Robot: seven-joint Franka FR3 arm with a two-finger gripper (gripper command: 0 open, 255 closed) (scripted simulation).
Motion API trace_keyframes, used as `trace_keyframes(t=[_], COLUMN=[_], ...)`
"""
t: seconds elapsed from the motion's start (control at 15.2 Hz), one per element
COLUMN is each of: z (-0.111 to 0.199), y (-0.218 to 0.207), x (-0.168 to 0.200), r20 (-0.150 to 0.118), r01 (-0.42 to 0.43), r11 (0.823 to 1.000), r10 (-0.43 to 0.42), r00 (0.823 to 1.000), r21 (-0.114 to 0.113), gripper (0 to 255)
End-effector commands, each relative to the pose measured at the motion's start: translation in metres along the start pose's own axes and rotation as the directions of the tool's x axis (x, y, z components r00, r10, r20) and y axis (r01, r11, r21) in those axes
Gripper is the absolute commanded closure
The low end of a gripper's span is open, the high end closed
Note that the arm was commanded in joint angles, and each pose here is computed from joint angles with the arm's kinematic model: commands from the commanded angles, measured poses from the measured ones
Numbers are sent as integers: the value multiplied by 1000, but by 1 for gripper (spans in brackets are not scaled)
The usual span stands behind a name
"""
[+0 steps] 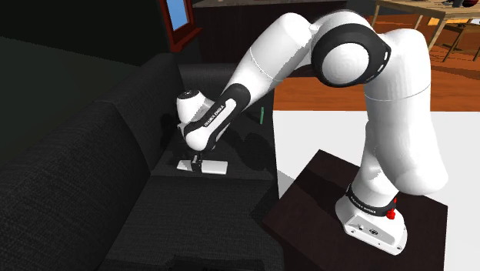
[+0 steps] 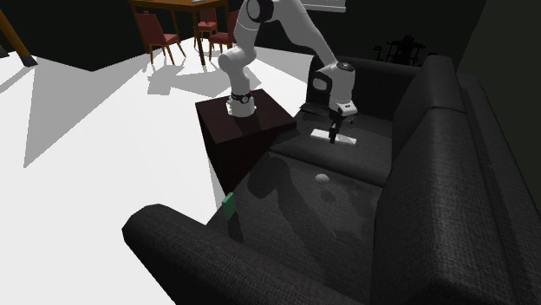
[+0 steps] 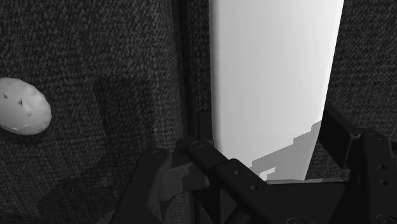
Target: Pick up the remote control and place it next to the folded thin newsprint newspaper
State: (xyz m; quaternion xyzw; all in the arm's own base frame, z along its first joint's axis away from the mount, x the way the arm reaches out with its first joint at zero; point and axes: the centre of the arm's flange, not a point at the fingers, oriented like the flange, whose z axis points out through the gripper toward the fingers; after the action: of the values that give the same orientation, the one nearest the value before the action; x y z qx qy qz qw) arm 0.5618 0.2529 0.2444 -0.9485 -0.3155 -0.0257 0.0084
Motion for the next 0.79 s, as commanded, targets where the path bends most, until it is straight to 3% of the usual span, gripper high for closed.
trace_keyframes(t=[0.0,0.73], z=[1,8], y=[-25,-153], x=[5,45], r20=[0,0], r01=[-1,-1], r11=[1000,1000], r10=[1,1], r00=[1000,1000], r21=[0,0], gripper=[255,255])
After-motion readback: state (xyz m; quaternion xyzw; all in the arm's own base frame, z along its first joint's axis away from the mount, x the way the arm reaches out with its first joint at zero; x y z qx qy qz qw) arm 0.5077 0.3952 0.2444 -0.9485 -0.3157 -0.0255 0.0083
